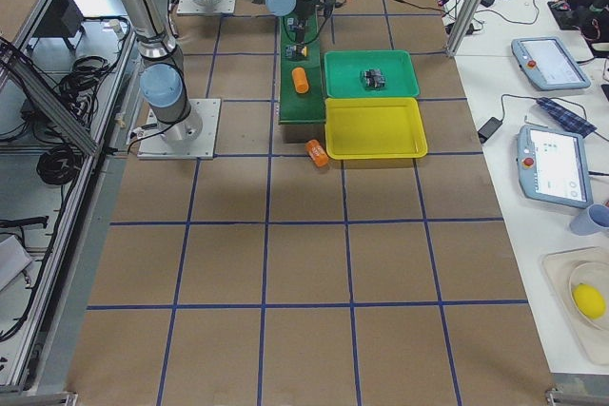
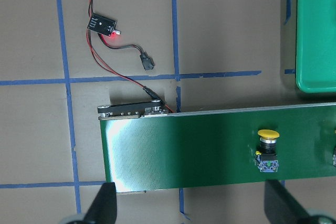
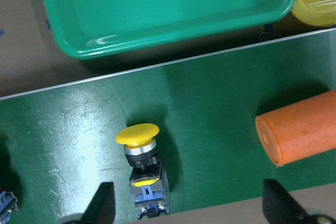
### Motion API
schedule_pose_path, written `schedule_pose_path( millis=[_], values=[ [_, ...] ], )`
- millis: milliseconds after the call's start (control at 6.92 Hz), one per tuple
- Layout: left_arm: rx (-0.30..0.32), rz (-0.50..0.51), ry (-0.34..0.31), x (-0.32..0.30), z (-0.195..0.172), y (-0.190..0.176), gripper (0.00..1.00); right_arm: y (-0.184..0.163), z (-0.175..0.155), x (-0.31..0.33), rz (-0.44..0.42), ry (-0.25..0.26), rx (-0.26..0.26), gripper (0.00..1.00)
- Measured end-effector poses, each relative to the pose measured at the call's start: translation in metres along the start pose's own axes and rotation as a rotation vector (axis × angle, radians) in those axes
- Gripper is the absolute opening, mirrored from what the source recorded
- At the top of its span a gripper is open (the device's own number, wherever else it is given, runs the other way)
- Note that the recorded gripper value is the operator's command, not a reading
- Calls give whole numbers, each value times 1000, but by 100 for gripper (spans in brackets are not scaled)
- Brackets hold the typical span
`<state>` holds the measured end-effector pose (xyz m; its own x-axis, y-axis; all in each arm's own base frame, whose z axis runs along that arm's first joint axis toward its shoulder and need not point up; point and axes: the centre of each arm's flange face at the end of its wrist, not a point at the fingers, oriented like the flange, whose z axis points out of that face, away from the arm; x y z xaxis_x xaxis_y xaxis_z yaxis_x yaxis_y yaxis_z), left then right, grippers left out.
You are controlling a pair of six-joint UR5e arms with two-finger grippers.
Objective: Sort buttons by color to trays
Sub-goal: 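Reach the right gripper down to the first yellow-cap button on the belt, then grasp the yellow-cap button and carry it over the yellow tray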
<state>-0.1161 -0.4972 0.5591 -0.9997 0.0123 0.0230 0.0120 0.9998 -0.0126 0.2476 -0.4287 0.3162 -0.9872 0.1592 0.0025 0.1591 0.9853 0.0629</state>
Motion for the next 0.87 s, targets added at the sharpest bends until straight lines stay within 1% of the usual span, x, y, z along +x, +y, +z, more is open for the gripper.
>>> schedule_pose_path(
  millis=[434, 578, 723, 867],
  values=[
    [-1, -2, 2, 1, 1, -2, 100, -3, 39, -16, -20, 30, -64, 100],
    [-1, -2, 3, 1, 1, -2, 100, -6, 48, -18, -20, 37, -80, 86],
    [1, -1, 3, 1, 1, -2, 100, -8, 56, -19, -19, 43, -94, 43],
    [1, -2, 4, 1, 0, -1, 100, -10, 64, -20, -18, 51, -107, 16]
  ],
)
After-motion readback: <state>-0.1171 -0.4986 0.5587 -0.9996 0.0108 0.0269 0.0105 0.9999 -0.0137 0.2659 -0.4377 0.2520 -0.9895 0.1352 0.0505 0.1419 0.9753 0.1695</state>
